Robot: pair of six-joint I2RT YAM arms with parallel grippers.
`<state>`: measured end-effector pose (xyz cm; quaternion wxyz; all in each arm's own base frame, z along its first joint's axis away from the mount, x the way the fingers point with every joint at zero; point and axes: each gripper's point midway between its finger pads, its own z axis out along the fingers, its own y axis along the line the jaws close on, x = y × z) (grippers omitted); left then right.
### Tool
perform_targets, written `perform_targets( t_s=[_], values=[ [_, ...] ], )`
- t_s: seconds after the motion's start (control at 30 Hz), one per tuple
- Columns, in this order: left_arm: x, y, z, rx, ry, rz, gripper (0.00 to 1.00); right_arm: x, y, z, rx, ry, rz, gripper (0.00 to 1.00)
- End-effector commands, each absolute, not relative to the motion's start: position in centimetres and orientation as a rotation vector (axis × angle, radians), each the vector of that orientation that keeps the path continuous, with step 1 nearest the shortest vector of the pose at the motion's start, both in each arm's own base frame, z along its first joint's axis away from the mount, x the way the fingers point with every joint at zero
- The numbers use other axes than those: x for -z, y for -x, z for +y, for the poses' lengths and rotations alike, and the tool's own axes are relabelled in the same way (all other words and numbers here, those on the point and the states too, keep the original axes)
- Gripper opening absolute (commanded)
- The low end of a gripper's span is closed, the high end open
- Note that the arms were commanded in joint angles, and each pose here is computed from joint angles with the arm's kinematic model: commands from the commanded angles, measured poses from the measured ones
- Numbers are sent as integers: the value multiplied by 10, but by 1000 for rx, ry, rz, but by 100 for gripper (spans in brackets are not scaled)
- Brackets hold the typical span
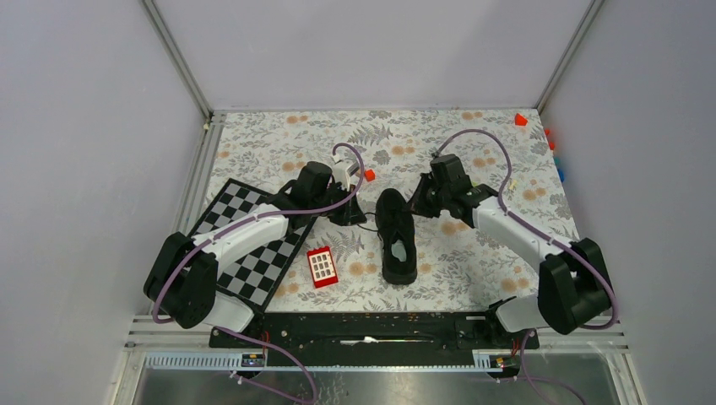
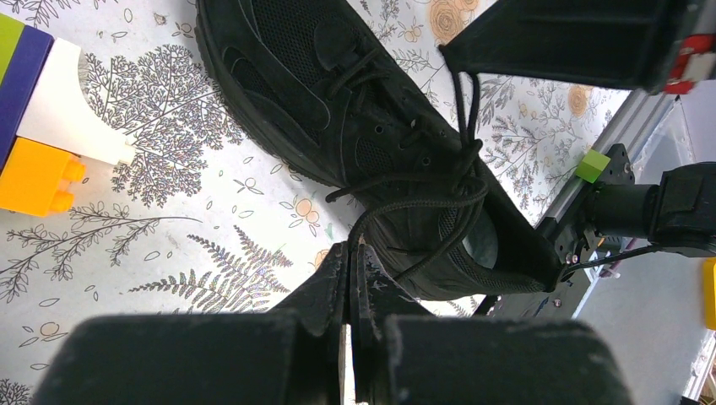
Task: Tie the shoes
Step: Tie the shoelace on the shoe.
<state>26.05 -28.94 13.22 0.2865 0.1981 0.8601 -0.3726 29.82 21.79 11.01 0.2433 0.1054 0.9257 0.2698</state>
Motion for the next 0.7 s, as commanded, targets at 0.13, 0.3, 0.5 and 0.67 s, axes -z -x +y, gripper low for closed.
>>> perform_targets(
  t_s=[0.13,0.3,0.5,0.67],
  values=[
    [-143,-270,-292,973,-524,2252,0,-121,-302,199,-641,-300,2449,0],
    [-136,-269,-282,925,-479,2276,0,-115,-301,191,-594,-324,2444,0],
    [-121,-256,-271,904,-449,2319,0,-111,-299,181,-543,-365,2424,0],
    [-112,-249,-260,866,-429,2345,0,-111,-298,174,-517,-391,2403,0]
  ],
)
